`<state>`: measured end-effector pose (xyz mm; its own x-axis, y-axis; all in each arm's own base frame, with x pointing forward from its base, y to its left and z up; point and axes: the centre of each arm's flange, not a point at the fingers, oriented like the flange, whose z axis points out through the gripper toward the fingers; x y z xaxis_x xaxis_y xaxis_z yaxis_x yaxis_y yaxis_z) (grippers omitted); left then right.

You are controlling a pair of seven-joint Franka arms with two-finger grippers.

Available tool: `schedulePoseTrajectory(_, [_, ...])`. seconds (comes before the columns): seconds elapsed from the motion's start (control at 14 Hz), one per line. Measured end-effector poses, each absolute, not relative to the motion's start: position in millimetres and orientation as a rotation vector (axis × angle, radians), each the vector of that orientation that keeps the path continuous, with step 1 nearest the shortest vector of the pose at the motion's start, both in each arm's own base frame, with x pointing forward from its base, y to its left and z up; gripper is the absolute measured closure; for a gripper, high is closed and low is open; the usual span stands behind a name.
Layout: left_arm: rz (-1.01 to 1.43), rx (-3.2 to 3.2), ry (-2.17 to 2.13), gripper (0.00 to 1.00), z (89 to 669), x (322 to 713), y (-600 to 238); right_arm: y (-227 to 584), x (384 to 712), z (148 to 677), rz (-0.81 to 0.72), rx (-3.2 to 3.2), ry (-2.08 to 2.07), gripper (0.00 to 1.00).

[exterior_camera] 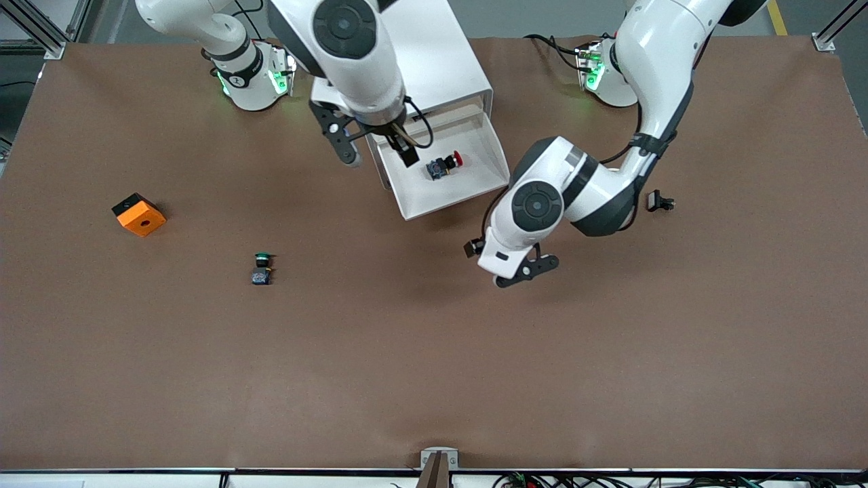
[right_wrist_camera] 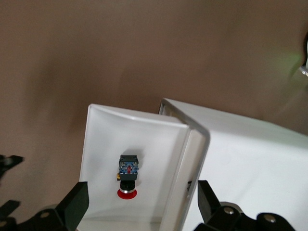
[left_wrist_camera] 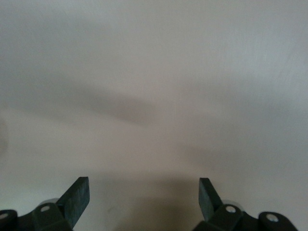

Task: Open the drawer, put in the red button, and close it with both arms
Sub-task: 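Push the drawer shut with the left gripper while the right gripper withdraws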

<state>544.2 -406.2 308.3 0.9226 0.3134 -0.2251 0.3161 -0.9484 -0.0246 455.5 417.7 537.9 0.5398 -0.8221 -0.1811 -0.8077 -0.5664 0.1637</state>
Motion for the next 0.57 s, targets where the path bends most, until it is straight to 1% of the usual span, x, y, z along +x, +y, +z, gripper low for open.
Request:
schedulePoseTrajectory(0.21, [-0.412, 3.087, 0.42, 0.0, 299.5, 511.0, -424.9, 349.7, 480.8, 572.6, -0.381, 2.84, -1.227, 0.0])
schedulePoseTrajectory(0.36, [-0.435, 3.094, 0.385, 0.0, 296.4, 497.5, -432.4, 302.6, 496.6, 589.9, -0.372, 2.926, -1.101, 0.0])
schedulePoseTrajectory(0.57, [-0.464, 3.097, 0.34, 0.0, 293.4, 481.3, -442.7, 233.4, 513.3, 601.6, -0.297, 3.022, -0.85, 0.0])
